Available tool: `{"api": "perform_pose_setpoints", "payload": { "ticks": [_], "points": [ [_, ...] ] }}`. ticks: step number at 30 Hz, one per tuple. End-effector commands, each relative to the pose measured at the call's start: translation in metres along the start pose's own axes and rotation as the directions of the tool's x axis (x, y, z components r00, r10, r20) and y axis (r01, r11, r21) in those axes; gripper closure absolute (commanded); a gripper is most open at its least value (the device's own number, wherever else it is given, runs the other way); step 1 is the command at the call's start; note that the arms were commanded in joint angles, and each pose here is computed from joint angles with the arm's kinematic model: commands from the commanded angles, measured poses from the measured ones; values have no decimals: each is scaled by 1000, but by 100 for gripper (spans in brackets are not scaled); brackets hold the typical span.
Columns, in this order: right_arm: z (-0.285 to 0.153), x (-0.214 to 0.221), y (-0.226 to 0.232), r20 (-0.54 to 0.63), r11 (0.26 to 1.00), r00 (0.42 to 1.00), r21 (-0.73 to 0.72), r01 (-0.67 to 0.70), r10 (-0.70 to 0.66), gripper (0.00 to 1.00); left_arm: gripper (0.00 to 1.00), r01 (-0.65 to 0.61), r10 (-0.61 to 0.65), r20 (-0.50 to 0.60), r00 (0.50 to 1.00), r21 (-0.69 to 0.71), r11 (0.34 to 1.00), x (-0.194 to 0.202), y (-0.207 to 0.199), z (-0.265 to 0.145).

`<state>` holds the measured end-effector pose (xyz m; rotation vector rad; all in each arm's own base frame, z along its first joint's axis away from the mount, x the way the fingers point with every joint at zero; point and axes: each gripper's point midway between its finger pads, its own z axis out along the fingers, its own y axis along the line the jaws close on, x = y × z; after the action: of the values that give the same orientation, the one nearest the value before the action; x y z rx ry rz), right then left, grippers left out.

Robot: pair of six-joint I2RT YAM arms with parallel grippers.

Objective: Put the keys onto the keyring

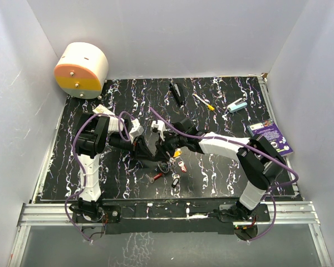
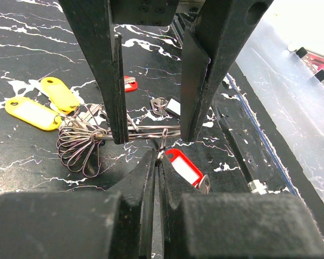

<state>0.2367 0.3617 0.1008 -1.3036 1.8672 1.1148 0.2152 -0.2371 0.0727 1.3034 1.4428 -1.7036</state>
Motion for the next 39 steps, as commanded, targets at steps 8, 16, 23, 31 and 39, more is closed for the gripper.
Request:
{"api": "perform_pose_setpoints", "payload": {
  "ticks": [8, 16, 23, 31, 39],
  "points": [
    [10, -8, 0, 52, 997, 997, -36, 67, -65, 55, 100, -112, 112, 21, 993, -16, 994, -11, 5, 0],
    [12, -5, -3, 42, 997, 997, -36, 64, -63, 73, 100, -111, 111, 21, 994, -16, 994, -11, 5, 0],
    [10, -3, -2, 34, 998, 998, -28, 54, -53, 92, 81, -94, 94, 13, 996, -12, 996, -15, 5, -1],
    [-7, -11, 4, 52, 997, 996, 20, 73, -74, 92, 58, -163, 162, -27, 986, -13, 987, -48, 1, -8],
    [-34, -13, -6, 65, 986, 995, 154, 69, -80, 92, 3, -282, 241, -261, 935, -130, 951, -121, 8, -36]
  ]
}}
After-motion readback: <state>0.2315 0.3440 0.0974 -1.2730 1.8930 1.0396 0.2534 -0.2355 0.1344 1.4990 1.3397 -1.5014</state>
